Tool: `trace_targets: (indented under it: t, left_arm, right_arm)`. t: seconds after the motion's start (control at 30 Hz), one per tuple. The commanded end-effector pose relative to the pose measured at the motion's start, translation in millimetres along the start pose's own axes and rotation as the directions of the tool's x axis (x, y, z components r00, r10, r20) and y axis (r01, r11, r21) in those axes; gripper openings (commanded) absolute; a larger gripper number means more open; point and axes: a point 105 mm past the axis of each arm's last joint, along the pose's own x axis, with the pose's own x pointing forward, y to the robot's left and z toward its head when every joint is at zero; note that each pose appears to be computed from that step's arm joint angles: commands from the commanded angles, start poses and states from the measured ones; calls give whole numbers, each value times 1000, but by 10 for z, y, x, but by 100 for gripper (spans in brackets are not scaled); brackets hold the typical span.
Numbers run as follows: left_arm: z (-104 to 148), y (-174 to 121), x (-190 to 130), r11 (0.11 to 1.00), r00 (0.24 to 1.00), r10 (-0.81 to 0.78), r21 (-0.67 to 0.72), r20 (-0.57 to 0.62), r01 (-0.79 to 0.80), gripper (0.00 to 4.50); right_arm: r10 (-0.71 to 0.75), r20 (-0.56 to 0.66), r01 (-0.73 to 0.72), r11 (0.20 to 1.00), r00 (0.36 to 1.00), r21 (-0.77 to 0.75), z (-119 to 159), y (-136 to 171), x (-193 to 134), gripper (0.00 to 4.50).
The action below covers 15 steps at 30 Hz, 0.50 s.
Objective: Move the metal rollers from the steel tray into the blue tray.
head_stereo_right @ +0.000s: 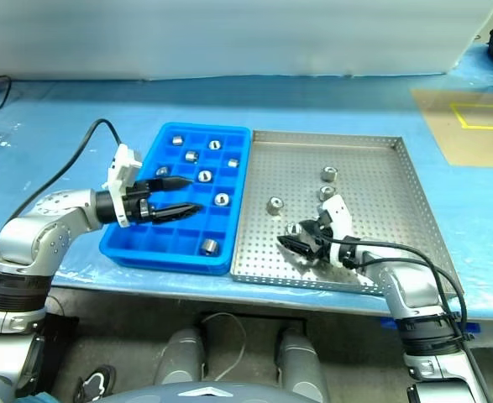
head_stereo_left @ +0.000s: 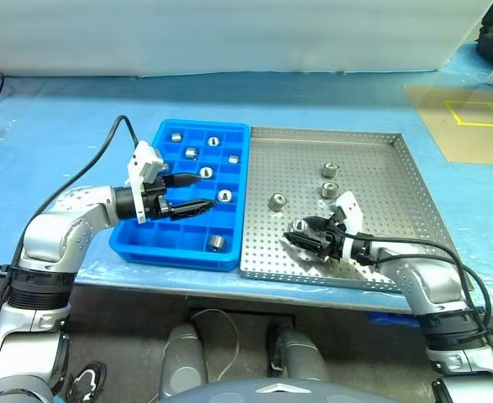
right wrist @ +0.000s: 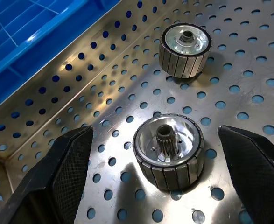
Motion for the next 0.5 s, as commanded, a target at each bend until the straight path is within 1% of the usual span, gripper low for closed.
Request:
trace_targets:
  t: [0.03, 0.13, 0.2, 0.23, 0.27, 0.3, 0.33, 0.4, 0.43, 0.5]
  left_arm:
    - [93, -42, -31, 999, 1000, -9, 45, 19, 9, 450]
    - [85, -42, -44, 999, 1000, -6, 45, 14, 5, 450]
    - [79, -41, -51, 999, 1000, -3, 45, 11, 3, 450]
    - [76, -41, -55, 999, 1000, -2, 44, 10, 2, 450]
    - [75, -40, -59, 999, 1000, 0, 45, 8, 0, 450]
    - [73, -40, -63, 999, 1000, 1, 46, 7, -1, 450]
    - [73, -40, -67, 999, 1000, 1, 46, 7, -2, 450]
    - [70, -39, -77, 999, 1000, 4, 45, 6, -4, 450]
    - [69, -37, -80, 999, 1000, 6, 44, 6, -6, 450]
    - [70, -31, -92, 999, 1000, 12, 44, 7, -13, 450]
  right_arm:
    - [0, -10, -1, 1000, 1000, -31, -60, 21, 84, 440]
    - [-2, -23, 0, 998, 1000, -63, -104, 31, 98, 381]
    - [-15, -33, 13, 997, 999, -73, -129, 12, 101, 319]
    - [-36, -36, 33, 996, 999, -81, -137, -22, 103, 319]
    - [-16, -24, 15, 997, 1000, -72, -121, -3, 98, 319]
    - [-5, -16, 4, 998, 1000, -65, -108, 10, 93, 294]
    - [7, -9, -7, 998, 1000, -61, -98, 26, 90, 280]
    - [-5, -24, 3, 996, 1000, -92, -84, 24, 95, 236]
    - [-2, -28, -1, 995, 1000, -104, -68, 38, 96, 236]
    - [57, -15, -59, 992, 998, -109, 34, 158, 90, 236]
